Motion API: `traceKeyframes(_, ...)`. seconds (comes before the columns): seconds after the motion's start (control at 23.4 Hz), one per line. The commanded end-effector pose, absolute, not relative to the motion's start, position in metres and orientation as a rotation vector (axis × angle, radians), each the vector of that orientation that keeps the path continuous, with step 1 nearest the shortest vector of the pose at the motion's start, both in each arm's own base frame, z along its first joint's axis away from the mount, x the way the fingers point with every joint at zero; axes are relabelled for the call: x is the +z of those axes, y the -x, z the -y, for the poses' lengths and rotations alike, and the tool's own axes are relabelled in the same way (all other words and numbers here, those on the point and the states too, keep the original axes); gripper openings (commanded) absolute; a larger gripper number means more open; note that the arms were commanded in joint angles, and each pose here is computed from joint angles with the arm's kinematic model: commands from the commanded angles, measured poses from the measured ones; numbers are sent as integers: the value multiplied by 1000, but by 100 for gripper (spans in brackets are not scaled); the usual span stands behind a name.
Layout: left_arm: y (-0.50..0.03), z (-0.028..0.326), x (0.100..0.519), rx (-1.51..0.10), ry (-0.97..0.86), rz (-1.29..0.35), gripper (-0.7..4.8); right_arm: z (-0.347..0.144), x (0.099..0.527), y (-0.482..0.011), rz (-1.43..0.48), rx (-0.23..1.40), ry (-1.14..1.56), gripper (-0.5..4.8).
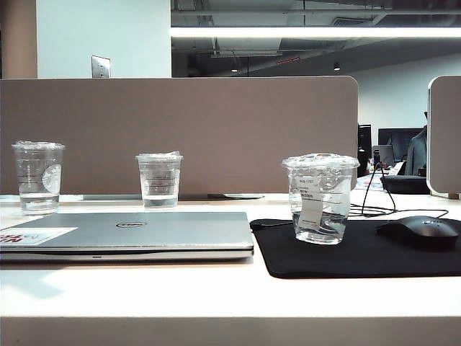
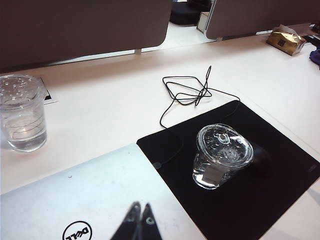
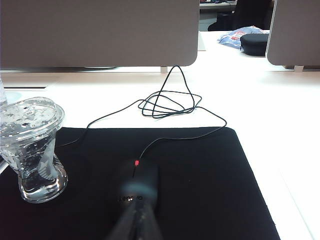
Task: Pick up the coffee cup on the right and place it on the right side of the laptop.
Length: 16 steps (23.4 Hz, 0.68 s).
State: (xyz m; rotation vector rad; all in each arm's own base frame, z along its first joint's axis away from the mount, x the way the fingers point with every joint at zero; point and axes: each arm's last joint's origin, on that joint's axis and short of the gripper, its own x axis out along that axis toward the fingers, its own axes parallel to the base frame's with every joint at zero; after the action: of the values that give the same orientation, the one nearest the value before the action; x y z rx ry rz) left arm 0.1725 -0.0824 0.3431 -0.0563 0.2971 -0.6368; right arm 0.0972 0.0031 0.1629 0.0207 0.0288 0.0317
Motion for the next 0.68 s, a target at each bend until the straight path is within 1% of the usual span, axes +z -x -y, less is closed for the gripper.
traceKeyframes(0.04,-172,82,347,-643,56,-275,-5,-3,168,-97,18,26,-19,-4)
traceKeyframes(0.51,-172,82,347,-643,56,-275,-5,-3,167,-97,6,29,-19,-5)
traceKeyframes(0.68,-172,79,347,-567,49,-265,-4,-3,167,-97,6,29,-19,-5)
